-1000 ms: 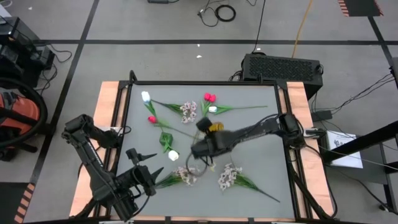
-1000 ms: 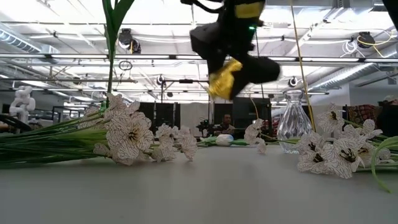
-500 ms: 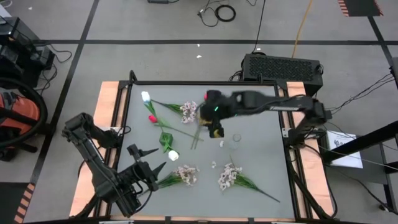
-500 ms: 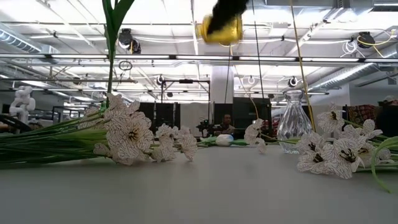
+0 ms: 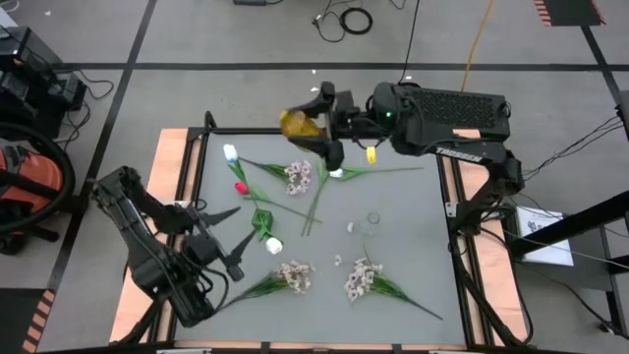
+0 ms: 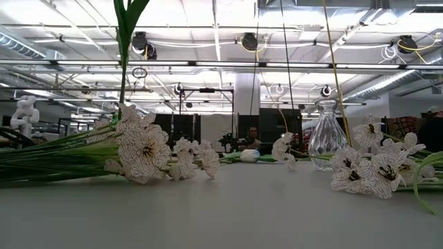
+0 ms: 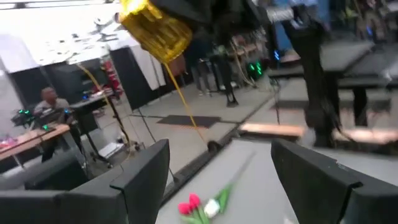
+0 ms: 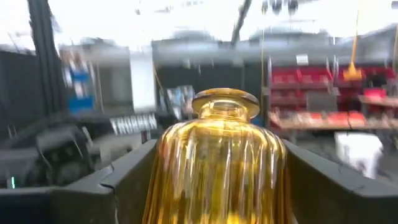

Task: Sort flowers into vase by color
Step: Adjust the yellow flower vase

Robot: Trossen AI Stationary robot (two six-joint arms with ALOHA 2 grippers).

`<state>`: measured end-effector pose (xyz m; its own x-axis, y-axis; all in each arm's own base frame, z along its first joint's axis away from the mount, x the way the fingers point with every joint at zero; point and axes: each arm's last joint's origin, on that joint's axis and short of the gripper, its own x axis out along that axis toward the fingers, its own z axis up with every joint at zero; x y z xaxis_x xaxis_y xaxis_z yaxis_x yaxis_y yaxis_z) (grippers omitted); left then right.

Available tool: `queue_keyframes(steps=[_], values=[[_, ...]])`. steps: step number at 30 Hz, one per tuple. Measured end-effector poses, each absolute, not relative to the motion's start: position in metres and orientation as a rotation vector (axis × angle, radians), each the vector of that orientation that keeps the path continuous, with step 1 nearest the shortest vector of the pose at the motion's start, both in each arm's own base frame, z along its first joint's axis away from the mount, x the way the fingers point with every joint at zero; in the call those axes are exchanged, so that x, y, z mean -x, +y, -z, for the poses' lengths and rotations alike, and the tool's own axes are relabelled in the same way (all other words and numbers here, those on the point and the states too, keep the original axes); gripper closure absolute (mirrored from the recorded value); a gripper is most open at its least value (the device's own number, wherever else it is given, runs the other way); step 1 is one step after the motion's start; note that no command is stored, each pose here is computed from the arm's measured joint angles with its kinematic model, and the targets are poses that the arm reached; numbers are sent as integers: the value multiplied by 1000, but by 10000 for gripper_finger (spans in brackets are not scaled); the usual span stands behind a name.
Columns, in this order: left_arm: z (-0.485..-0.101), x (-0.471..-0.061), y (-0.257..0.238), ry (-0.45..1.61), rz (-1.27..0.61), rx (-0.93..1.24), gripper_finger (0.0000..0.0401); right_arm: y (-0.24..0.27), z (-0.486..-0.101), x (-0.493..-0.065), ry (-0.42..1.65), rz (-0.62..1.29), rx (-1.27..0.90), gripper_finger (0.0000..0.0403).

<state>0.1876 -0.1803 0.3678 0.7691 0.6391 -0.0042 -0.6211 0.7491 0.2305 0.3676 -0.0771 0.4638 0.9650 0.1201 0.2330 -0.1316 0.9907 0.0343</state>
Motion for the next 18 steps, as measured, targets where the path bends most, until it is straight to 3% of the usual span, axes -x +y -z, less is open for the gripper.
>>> queue_keyframes(steps=[6, 10, 18], values=[[-374, -195, -170, 66, -737, -116, 116, -54, -453, -396, -390, -268, -88, 112], [-368, -208, -179, 189, -695, -67, 116, -34, -441, -413, -432, -335, -89, 112], [-356, -242, -225, 419, -283, -36, 116, -12, -433, -419, -361, -388, -72, 112]])
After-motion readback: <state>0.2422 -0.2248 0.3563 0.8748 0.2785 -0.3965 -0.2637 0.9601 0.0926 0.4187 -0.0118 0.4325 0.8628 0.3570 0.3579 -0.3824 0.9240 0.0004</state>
